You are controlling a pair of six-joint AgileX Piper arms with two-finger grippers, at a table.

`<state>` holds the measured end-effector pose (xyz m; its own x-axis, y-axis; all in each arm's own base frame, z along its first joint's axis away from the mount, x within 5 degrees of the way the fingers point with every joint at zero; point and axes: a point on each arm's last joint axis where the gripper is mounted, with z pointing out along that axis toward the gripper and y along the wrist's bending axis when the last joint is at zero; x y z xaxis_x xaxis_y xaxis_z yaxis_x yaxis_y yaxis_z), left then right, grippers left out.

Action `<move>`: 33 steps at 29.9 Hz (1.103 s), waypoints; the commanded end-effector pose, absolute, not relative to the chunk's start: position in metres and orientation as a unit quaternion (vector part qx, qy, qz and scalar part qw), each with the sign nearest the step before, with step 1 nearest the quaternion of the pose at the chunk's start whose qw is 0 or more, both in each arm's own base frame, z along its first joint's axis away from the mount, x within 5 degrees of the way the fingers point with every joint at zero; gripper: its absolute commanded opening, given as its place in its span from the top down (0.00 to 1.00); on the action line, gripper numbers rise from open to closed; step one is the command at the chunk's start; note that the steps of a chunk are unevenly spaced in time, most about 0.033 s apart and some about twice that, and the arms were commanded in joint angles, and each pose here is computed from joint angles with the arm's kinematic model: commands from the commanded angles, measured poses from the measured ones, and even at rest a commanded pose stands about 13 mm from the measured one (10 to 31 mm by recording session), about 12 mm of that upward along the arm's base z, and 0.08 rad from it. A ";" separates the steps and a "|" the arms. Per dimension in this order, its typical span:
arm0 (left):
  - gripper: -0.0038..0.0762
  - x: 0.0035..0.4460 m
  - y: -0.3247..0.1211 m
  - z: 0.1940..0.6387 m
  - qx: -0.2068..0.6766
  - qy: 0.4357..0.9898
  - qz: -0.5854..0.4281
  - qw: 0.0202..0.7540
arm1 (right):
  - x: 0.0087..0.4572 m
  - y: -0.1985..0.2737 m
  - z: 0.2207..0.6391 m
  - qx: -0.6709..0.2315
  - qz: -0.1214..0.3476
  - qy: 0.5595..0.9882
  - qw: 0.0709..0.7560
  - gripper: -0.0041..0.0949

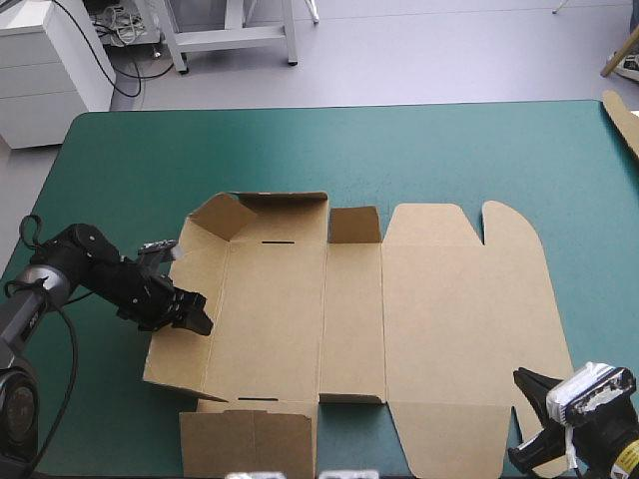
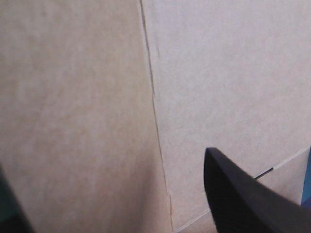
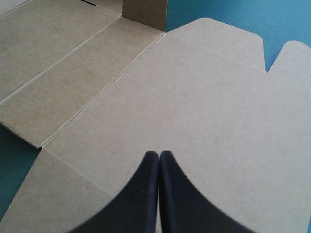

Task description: Fold the box

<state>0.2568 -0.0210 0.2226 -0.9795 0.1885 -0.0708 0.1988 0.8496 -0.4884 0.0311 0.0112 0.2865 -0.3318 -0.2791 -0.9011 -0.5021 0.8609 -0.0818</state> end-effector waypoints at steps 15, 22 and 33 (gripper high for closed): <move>0.96 0.250 -0.029 0.235 0.156 0.952 -0.262 0.007 | 0.033 0.013 0.299 -0.237 0.112 0.786 0.560 0.97; 0.96 0.268 -0.023 0.250 0.193 0.967 -0.155 0.052 | 0.033 0.013 0.299 -0.237 0.112 0.786 0.560 0.97; 0.96 0.302 -0.093 0.332 0.407 0.884 0.059 0.225 | 0.033 0.013 0.299 -0.237 0.112 0.786 0.560 0.97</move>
